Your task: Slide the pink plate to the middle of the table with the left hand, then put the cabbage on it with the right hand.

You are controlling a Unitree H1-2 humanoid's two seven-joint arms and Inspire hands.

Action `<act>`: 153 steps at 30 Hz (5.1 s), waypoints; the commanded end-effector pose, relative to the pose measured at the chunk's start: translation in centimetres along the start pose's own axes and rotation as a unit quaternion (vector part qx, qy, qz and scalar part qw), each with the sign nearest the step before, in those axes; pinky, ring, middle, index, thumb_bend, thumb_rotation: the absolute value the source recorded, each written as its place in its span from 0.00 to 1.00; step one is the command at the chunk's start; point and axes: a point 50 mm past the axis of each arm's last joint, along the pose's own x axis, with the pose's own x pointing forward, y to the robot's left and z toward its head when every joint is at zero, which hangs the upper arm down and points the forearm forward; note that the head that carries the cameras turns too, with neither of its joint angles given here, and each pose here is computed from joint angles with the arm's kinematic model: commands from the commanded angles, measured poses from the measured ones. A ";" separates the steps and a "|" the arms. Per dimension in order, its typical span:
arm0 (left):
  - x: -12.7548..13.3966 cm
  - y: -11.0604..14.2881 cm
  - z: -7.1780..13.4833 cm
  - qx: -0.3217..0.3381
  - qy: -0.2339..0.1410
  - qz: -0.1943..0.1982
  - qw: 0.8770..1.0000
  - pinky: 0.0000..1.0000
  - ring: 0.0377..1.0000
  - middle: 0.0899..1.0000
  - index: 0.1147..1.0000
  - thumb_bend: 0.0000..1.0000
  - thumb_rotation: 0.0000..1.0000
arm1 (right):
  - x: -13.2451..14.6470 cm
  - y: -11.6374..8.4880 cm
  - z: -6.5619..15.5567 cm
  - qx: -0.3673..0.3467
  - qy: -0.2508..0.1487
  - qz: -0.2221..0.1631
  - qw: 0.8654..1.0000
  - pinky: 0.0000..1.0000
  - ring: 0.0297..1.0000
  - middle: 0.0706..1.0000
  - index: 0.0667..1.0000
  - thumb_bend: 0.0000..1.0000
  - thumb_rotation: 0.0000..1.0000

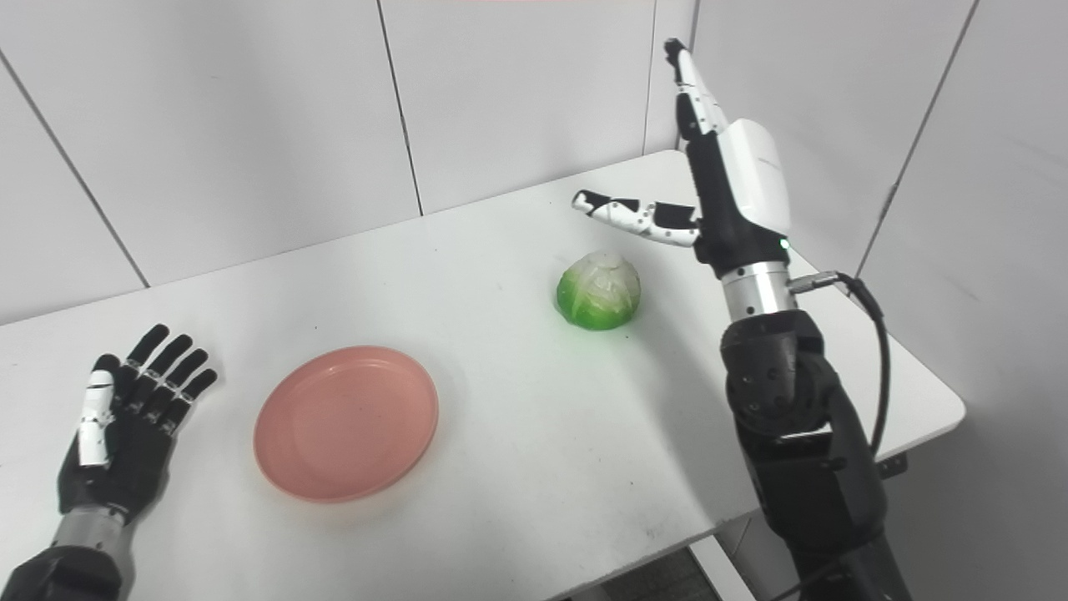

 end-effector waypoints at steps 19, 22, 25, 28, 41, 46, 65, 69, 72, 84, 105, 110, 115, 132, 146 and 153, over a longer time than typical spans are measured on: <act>-2.8 3.2 -3.5 -0.008 0.058 0.027 0.998 0.79 0.80 0.79 0.77 0.54 0.79 | 1.4 2.2 -5.0 -0.025 0.098 0.156 0.983 0.78 0.93 1.00 1.00 1.00 0.60; -2.8 3.4 -3.5 -0.007 0.059 0.029 0.998 0.79 0.80 0.79 0.77 0.54 0.78 | 1.7 2.6 -5.7 -0.039 0.100 0.164 0.981 0.80 0.94 1.00 1.00 1.00 0.61; -2.9 3.5 -3.5 -0.008 0.058 0.030 0.998 0.79 0.80 0.79 0.77 0.54 0.77 | 2.2 3.0 -6.4 -0.048 0.107 0.173 0.978 0.82 0.94 1.00 1.00 1.00 0.63; -3.0 3.7 -3.5 -0.006 0.059 0.030 0.998 0.79 0.80 0.79 0.77 0.54 0.77 | 2.5 3.3 -6.8 -0.042 0.112 0.183 0.976 0.87 0.97 1.00 1.00 1.00 0.62; -3.5 4.1 -3.9 -0.003 0.064 0.029 0.998 0.78 0.80 0.79 0.77 0.53 0.77 | 4.2 4.3 -8.6 -0.035 0.124 0.207 0.970 0.90 1.00 1.00 1.00 1.00 0.58; -3.7 4.2 -4.0 -0.002 0.066 0.029 0.997 0.77 0.80 0.79 0.77 0.52 0.78 | 4.7 4.8 -8.8 -0.024 0.129 0.221 0.966 0.92 1.00 1.00 1.00 1.00 0.57; -3.9 3.9 -4.3 -0.003 0.067 0.024 0.997 0.76 0.80 0.80 0.78 0.54 0.76 | 6.5 7.8 -8.5 -0.028 0.139 0.286 0.948 0.94 1.00 1.00 1.00 1.00 0.62; -3.9 3.8 -4.3 -0.002 0.066 0.022 0.998 0.75 0.80 0.80 0.79 0.53 0.77 | 6.7 8.2 -8.6 -0.038 0.139 0.294 0.945 0.95 1.00 1.00 1.00 1.00 0.61; -4.0 3.6 -4.2 0.001 0.065 0.020 0.998 0.76 0.80 0.80 0.79 0.53 0.77 | 7.0 8.6 -8.8 -0.054 0.141 0.296 0.943 0.94 1.00 1.00 1.00 1.00 0.62; -4.1 3.2 -4.0 -0.001 0.064 0.017 0.998 0.77 0.80 0.80 0.78 0.52 0.79 | 7.7 9.7 -9.3 -0.030 0.145 0.310 0.939 0.87 0.96 1.00 1.00 1.00 0.51; -4.2 2.4 -3.5 -0.004 0.061 0.019 0.998 0.77 0.80 0.80 0.77 0.50 0.81 | 6.8 11.3 -9.7 0.043 0.177 0.297 0.937 0.41 0.43 0.43 0.47 0.53 0.00; -4.1 2.4 -3.5 0.001 0.060 0.019 0.998 0.76 0.80 0.79 0.77 0.50 0.82 | 6.6 11.6 -9.4 0.041 0.182 0.286 0.940 0.40 0.43 0.44 0.46 0.53 0.00; -4.1 2.2 -3.4 0.000 0.060 0.022 0.998 0.76 0.80 0.80 0.77 0.50 0.82 | 6.4 11.7 -9.3 0.045 0.184 0.278 0.942 0.39 0.42 0.43 0.47 0.53 0.00; -4.0 1.3 -3.5 0.000 0.057 0.024 0.998 0.76 0.80 0.80 0.78 0.50 0.82 | 6.8 9.3 -7.0 0.091 0.117 0.256 0.955 0.36 0.41 0.43 0.47 0.53 0.00; -3.8 -2.6 -3.7 -0.008 0.053 0.026 0.998 0.78 0.82 0.82 0.80 0.49 0.85 | 8.3 8.9 1.9 0.111 0.020 0.302 0.947 0.38 0.43 0.44 0.46 0.53 0.00; -3.9 -5.1 -3.8 0.000 0.048 0.029 0.998 0.80 0.83 0.83 0.81 0.45 0.96 | 8.8 10.5 5.8 0.104 -0.032 0.348 0.931 0.38 0.42 0.42 0.47 0.53 0.00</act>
